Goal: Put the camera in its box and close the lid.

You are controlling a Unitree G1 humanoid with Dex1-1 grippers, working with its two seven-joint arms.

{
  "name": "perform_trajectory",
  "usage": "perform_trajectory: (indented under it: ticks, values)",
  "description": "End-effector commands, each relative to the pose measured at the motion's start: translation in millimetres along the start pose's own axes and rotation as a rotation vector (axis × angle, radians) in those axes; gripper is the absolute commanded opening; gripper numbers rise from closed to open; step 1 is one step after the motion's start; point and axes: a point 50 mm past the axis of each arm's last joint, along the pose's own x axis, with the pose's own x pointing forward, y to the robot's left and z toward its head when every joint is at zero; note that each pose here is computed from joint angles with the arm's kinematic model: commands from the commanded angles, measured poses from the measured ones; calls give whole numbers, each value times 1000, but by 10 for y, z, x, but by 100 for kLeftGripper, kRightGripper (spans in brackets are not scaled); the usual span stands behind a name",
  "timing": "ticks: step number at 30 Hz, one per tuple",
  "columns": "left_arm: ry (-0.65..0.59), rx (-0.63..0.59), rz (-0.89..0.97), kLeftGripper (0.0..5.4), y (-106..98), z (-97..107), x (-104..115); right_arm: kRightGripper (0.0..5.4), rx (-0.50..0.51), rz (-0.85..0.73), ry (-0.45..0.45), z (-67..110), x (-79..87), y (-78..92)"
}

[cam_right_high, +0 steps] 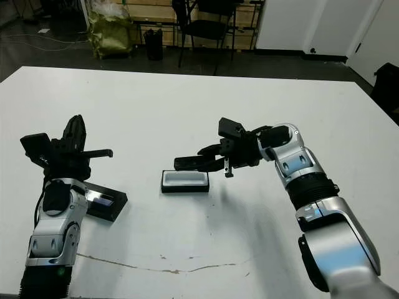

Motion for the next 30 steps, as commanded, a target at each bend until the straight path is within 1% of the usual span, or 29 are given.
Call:
perform_trajectory:
  ticks: [1, 3, 5, 7, 13, 18, 28, 30]
  values:
    - [33, 3, 7, 0, 6, -47, -8, 66, -7, 4, 29, 31, 19, -35]
    - [31, 2, 5, 0, 8, -47, -7, 66, -8, 18, 28, 44, 31, -36]
    - [26, 14, 0, 0, 11, -45, -5, 66, 15, 43, 7, 48, 48, -34]
    - [28, 13, 3, 0, 8, -41, -2, 66, 30, 62, 8, 52, 62, -39]
    - [25, 7, 3, 0, 3, -42, -1, 66, 67, 95, 7, 82, 78, -46]
    - [26, 9, 8, 0, 5, -42, 2, 66, 84, 107, -18, 90, 89, -29]
    - [24, 6, 10, 0, 8, -48, -7, 66, 60, 101, 10, 41, 134, -9]
    - [27, 9, 12, 0, 7, -46, -10, 66, 72, 107, 12, 30, 142, -6]
